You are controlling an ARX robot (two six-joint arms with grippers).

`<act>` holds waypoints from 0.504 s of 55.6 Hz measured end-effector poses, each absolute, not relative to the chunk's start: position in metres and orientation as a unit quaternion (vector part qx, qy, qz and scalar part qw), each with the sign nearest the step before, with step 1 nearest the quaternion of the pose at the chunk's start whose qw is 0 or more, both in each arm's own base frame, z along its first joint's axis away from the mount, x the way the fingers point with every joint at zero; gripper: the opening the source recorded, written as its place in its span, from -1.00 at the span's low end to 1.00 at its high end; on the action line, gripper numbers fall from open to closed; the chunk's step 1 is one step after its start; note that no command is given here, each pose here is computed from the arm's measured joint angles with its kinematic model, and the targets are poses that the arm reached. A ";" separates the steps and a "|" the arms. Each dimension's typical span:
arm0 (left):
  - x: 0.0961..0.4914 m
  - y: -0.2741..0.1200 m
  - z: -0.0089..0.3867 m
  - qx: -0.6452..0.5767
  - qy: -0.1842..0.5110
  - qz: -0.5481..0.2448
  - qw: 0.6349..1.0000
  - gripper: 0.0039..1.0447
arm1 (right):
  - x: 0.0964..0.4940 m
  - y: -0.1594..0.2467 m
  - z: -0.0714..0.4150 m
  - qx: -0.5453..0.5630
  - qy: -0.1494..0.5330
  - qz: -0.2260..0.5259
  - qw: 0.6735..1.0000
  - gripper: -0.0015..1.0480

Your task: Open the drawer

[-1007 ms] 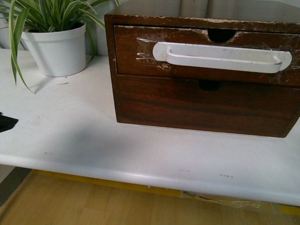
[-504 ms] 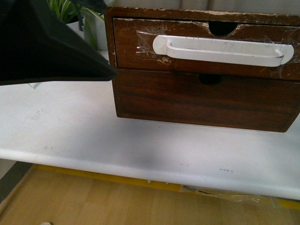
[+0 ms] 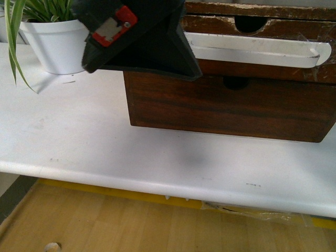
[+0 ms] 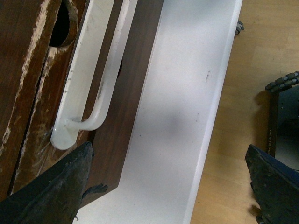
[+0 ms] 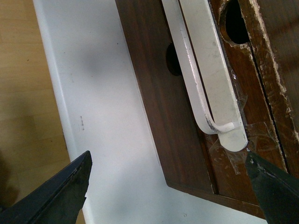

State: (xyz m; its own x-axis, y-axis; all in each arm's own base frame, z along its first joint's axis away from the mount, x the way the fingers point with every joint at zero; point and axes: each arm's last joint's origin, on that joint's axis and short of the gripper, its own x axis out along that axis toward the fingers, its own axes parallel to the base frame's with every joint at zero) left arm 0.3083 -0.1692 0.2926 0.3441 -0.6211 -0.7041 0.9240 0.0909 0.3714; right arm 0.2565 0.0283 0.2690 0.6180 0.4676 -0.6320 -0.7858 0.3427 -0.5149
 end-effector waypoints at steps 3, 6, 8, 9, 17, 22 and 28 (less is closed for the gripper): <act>0.312 -0.174 0.290 0.405 0.190 -0.543 0.711 0.89 | 0.261 0.029 0.267 -0.418 0.191 0.392 0.797 0.83; 0.315 -0.178 0.286 0.406 0.194 -0.545 0.707 0.89 | 0.265 0.031 0.266 -0.419 0.190 0.392 0.797 0.83; 0.316 -0.180 0.285 0.407 0.196 -0.548 0.704 0.89 | 0.266 0.031 0.265 -0.418 0.191 0.393 0.796 0.83; 0.317 -0.181 0.284 0.407 0.197 -0.549 0.703 0.89 | 0.267 0.032 0.265 -0.418 0.191 0.394 0.796 0.83; 0.323 -0.186 0.279 0.413 0.199 -0.551 0.698 0.89 | 0.271 0.034 0.260 -0.421 0.195 0.393 0.794 0.83; 0.327 -0.190 0.278 0.414 0.198 -0.552 0.696 0.89 | 0.273 0.035 0.258 -0.421 0.197 0.394 0.793 0.83; 0.332 -0.193 0.274 0.415 0.201 -0.554 0.693 0.89 | 0.274 0.035 0.256 -0.422 0.200 0.393 0.792 0.83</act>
State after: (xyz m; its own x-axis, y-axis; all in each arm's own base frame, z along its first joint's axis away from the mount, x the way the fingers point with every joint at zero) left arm 0.3324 -0.1934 0.2738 0.3047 -0.6017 -0.7383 0.9351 0.0416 0.3520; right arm 0.2743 0.0351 0.2564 0.6107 0.4539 -0.6489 -0.7918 0.3351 -0.5107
